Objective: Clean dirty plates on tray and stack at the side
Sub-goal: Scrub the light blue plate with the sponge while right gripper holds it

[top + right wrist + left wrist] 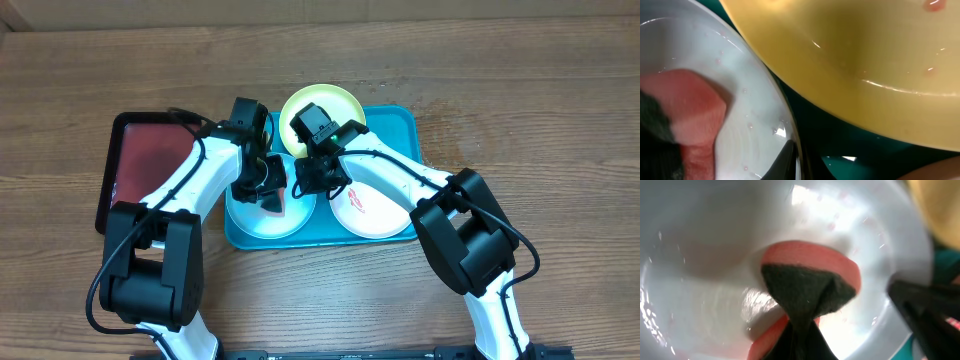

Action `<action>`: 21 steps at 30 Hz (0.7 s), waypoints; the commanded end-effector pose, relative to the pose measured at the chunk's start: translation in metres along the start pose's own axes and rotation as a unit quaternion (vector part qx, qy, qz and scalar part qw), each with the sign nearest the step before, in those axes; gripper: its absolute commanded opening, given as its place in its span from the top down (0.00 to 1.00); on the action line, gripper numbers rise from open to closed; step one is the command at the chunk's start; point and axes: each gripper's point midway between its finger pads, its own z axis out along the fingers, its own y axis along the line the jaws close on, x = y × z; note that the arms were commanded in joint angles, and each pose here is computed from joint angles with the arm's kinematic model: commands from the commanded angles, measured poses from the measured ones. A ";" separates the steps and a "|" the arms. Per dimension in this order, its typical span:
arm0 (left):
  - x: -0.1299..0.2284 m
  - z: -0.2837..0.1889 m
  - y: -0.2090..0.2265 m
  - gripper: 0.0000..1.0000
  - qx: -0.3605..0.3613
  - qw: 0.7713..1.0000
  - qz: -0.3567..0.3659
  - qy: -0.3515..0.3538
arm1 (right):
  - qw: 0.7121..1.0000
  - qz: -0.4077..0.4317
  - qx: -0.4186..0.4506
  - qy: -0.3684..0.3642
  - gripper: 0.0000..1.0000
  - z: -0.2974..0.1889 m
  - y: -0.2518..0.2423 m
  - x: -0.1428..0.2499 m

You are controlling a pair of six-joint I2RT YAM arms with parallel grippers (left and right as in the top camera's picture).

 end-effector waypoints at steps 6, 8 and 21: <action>0.002 0.001 0.080 0.96 -0.206 0.978 -0.029 -0.034 | 0.999 0.006 0.020 0.026 0.96 0.020 -0.012 0.015; -0.009 -0.007 0.086 0.96 -0.224 0.972 -0.037 -0.056 | 0.999 0.006 0.021 0.027 0.96 0.020 -0.012 0.016; -0.044 -0.022 0.006 0.96 -0.025 0.997 -0.038 -0.069 | 0.999 0.005 0.020 0.025 0.96 0.020 -0.011 0.015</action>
